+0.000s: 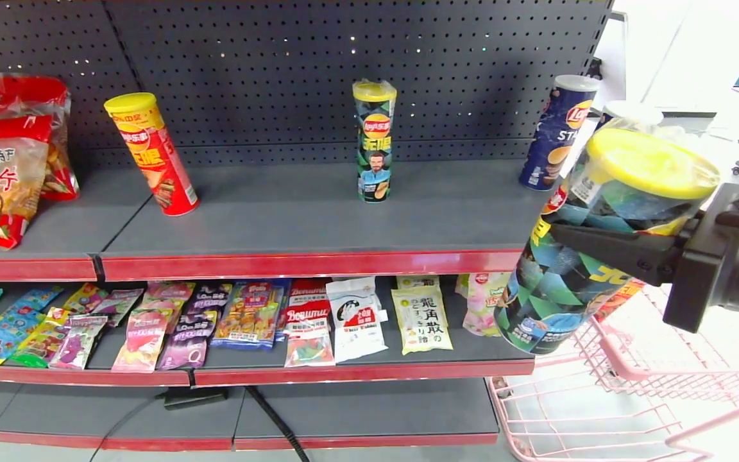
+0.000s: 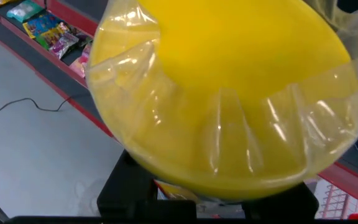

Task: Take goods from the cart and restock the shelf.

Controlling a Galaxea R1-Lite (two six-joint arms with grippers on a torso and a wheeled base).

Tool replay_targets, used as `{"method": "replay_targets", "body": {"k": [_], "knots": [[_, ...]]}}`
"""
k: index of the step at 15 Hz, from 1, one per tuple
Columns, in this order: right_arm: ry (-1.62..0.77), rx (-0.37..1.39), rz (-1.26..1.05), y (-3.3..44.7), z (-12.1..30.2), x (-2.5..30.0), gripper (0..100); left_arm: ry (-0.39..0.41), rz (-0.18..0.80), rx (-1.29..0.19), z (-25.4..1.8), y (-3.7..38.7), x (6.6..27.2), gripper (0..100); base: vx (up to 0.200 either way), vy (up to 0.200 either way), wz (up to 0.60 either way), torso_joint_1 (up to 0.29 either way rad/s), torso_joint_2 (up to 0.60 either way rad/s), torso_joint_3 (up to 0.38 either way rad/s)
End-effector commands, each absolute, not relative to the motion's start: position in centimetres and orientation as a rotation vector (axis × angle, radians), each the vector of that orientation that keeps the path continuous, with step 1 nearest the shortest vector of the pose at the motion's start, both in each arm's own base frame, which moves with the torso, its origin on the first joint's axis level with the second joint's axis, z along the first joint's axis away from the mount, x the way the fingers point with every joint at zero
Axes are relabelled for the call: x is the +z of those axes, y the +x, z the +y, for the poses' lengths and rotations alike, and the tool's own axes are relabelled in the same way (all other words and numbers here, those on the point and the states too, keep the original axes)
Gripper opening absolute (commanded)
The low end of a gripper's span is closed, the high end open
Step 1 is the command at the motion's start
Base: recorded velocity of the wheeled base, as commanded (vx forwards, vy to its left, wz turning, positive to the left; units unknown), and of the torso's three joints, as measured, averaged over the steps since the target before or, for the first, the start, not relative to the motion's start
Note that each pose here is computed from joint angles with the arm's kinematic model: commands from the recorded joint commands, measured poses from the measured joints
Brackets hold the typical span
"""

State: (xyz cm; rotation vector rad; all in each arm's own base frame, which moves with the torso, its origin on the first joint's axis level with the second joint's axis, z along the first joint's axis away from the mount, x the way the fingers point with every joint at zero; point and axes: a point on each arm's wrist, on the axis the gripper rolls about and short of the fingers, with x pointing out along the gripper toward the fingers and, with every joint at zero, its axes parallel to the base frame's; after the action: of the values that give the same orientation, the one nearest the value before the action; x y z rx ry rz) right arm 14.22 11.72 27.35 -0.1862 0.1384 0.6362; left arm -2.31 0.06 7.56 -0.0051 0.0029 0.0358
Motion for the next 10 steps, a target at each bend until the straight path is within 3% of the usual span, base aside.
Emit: {"method": "replay_targets", "body": {"k": [1, 3, 8, 10], "knots": [[-0.19, 0.636, 0.148, 14.25, 11.75, 27.06, 0, -0.006, 0.003, 0.037, 0.05, -2.3, 7.57, 100, 0.0, 0.2, 0.0, -0.002, 0.0, 0.002], [-0.191, 0.639, 0.15, 14.12, 11.64, 26.88, 0, -0.005, 0.003, 0.037, 0.05, -2.3, 7.57, 100, 0.0, 0.2, 0.0, 0.002, 0.0, 0.007], [-0.183, 0.649, 0.146, 14.04, 11.61, 27.02, 0, -0.005, 0.003, 0.037, 0.05, -2.3, 7.57, 100, 0.0, 0.0, 0.0, 0.0, 0.0, 0.0], [-0.178, 0.649, 0.144, 14.04, 11.61, 27.08, 0, -0.005, 0.003, 0.037, 0.05, -2.3, 7.57, 100, 0.2, 0.0, 0.0, 0.002, 0.0, 0.0]]}}
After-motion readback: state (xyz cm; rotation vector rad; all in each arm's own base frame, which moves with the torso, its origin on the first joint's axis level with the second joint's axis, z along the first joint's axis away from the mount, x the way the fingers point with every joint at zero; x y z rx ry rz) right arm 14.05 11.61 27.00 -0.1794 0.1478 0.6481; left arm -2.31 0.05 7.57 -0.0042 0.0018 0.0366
